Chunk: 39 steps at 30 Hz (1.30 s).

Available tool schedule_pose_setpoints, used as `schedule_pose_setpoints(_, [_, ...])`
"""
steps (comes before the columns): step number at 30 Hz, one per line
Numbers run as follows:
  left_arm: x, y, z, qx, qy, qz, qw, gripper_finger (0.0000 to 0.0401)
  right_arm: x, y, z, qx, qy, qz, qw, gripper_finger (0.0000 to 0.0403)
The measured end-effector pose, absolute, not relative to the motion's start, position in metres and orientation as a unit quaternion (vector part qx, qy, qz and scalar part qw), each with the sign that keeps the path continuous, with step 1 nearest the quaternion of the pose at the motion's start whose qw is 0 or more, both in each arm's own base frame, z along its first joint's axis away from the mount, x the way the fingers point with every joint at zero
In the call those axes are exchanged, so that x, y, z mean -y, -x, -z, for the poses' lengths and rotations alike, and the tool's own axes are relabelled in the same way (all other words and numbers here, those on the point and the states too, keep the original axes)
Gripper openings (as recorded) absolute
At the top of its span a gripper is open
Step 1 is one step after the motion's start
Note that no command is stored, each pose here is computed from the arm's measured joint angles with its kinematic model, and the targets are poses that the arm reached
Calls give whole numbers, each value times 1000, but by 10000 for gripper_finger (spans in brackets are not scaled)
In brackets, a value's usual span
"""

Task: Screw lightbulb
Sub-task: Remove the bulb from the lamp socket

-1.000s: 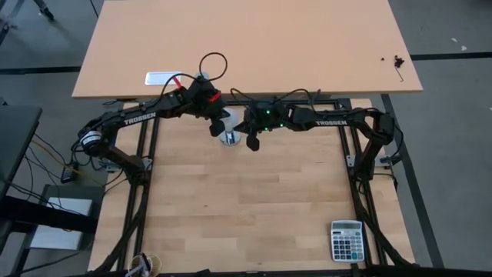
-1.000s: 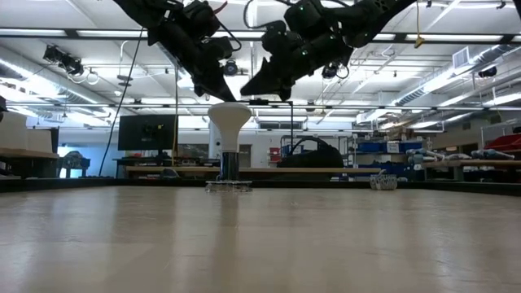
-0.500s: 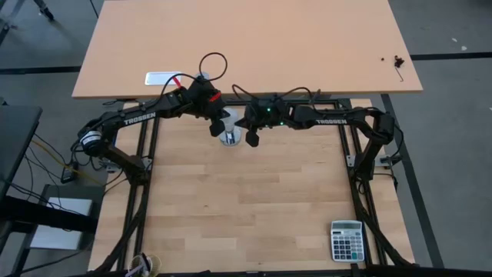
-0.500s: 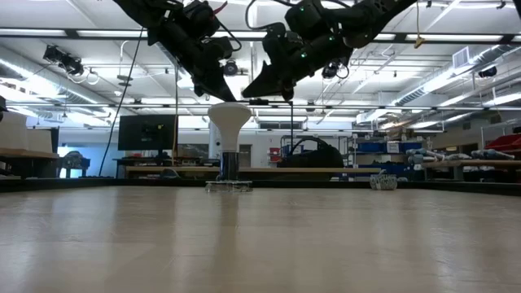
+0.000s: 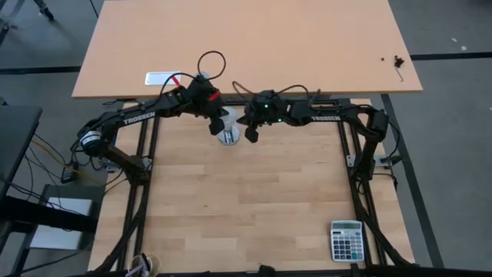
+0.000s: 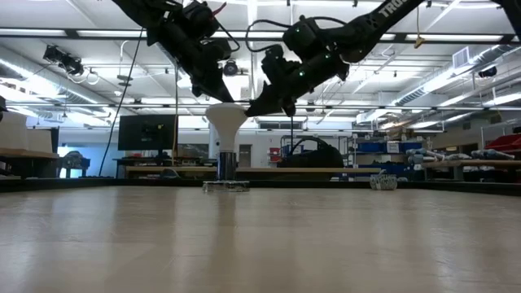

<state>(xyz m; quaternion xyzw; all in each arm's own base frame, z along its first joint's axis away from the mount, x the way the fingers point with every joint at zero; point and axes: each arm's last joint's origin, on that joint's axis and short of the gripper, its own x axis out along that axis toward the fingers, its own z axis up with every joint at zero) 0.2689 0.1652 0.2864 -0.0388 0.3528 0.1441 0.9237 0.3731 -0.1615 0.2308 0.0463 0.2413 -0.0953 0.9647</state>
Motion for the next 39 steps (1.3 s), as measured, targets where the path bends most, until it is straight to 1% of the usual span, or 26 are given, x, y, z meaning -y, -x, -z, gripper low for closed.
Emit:
schedule_pose_setpoints(7, [-160,-272,-287,-349,40,-128,927,0,190,-361,-235,-218,-67,154,961,11])
schedule_pose_setpoints(11, [-160,-273,-287,-345,44,-131,928,0,203,-353,-239,-210,-69,169,961,11])
schedule_pose_setpoints(13, [-161,-274,-288,-339,47,-134,930,0,203,-349,-246,-201,-69,156,964,11])
schedule_pose_setpoints(15, [-162,-272,-288,-338,47,-137,930,0,197,-351,-250,-196,-72,124,970,11])
schedule_pose_setpoints(18, [-163,-271,-289,-336,47,-139,930,0,178,-360,-249,-199,-76,62,975,11])
schedule_pose_setpoints(22, [-164,-270,-291,-329,44,-142,932,0,155,-371,-249,-199,-52,26,978,11])
schedule_pose_setpoints(28, [-163,-269,-297,-321,39,-145,935,0,144,-376,-248,-203,-32,30,978,11])
schedule_pose_setpoints(35, [-169,-261,-292,-351,50,-167,920,0,149,-374,-246,-213,-27,44,976,11])
schedule_pose_setpoints(39, [-168,-260,-292,-356,52,-165,918,0,153,-372,-246,-216,-21,50,975,11])
